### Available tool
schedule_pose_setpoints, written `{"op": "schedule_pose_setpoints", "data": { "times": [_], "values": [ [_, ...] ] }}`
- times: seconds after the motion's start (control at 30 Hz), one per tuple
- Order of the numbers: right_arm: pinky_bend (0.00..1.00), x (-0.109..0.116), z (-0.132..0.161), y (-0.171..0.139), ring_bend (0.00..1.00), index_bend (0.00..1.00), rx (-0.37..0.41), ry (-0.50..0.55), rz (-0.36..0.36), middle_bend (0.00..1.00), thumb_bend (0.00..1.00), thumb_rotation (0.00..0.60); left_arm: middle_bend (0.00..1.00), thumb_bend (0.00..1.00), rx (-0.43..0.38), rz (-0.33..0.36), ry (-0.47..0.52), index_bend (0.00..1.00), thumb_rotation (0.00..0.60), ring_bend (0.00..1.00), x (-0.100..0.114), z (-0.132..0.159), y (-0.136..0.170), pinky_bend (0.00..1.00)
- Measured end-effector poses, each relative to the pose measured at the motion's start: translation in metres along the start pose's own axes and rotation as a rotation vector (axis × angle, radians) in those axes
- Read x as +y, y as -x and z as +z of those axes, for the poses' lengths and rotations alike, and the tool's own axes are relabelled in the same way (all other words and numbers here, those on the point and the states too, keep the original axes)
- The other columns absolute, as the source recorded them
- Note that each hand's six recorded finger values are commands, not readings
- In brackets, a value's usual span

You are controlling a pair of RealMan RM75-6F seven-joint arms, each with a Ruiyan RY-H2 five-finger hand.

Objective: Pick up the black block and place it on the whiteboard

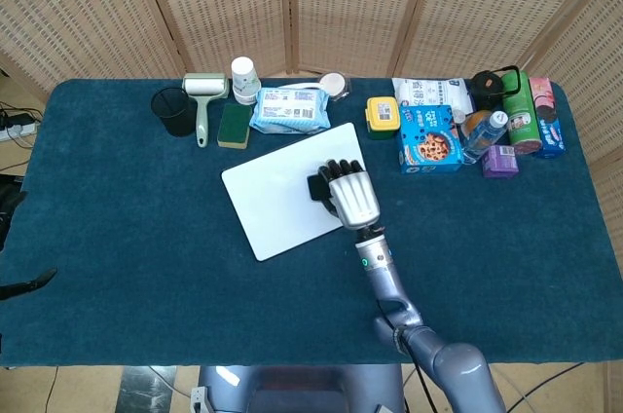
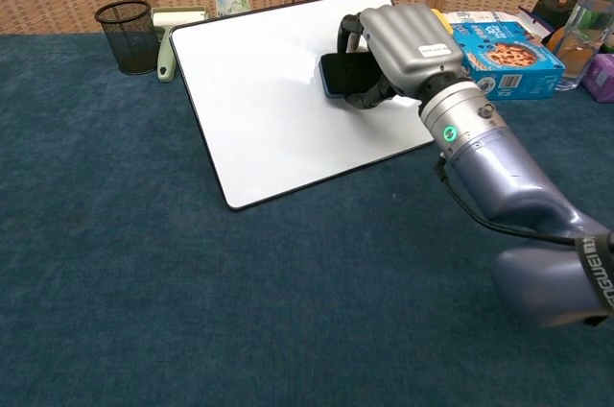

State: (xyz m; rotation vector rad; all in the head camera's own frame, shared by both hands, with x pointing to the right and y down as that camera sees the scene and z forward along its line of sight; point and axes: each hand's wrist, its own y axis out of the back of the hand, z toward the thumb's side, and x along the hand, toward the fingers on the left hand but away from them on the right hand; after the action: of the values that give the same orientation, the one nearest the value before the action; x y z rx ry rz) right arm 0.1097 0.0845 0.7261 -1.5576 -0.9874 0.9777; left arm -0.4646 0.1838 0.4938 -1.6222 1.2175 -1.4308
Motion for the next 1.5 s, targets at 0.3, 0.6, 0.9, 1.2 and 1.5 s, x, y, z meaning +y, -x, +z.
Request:
{"op": "schedule_pose_setpoints", "data": {
  "times": [0.3,0.6,0.9,1.2,1.5],
  "values": [
    [0.20,0.000,0.002,0.000,0.24,0.16,-0.012,0.014,-0.001,0.15,0.27,0.600,0.00,0.10,-0.004,-0.001,0.008,0.00,0.600,0.00,0.002,-0.001,0.002,0.03],
    [0.12,0.014,-0.005,-0.001,0.17,0.10,-0.013,0.026,-0.067,0.10,0.24,0.600,0.00,0.11,-0.009,-0.004,0.001,0.00,0.600,0.00,0.000,0.002,0.002,0.03],
    [0.07,0.020,-0.012,-0.005,0.12,0.07,-0.016,0.051,-0.078,0.06,0.16,0.600,0.00,0.10,-0.008,-0.004,0.000,0.00,0.600,0.00,0.000,0.002,0.002,0.03],
    [0.06,0.049,-0.044,-0.011,0.11,0.07,0.012,0.063,-0.139,0.05,0.00,0.600,0.00,0.11,-0.017,-0.009,-0.007,0.00,0.600,0.00,-0.001,0.004,0.003,0.03],
    [0.10,0.094,-0.103,-0.039,0.09,0.12,0.037,0.074,-0.101,0.06,0.00,0.600,0.00,0.11,-0.026,-0.013,-0.012,0.00,0.600,0.00,-0.002,0.006,0.005,0.03]
  ]
}}
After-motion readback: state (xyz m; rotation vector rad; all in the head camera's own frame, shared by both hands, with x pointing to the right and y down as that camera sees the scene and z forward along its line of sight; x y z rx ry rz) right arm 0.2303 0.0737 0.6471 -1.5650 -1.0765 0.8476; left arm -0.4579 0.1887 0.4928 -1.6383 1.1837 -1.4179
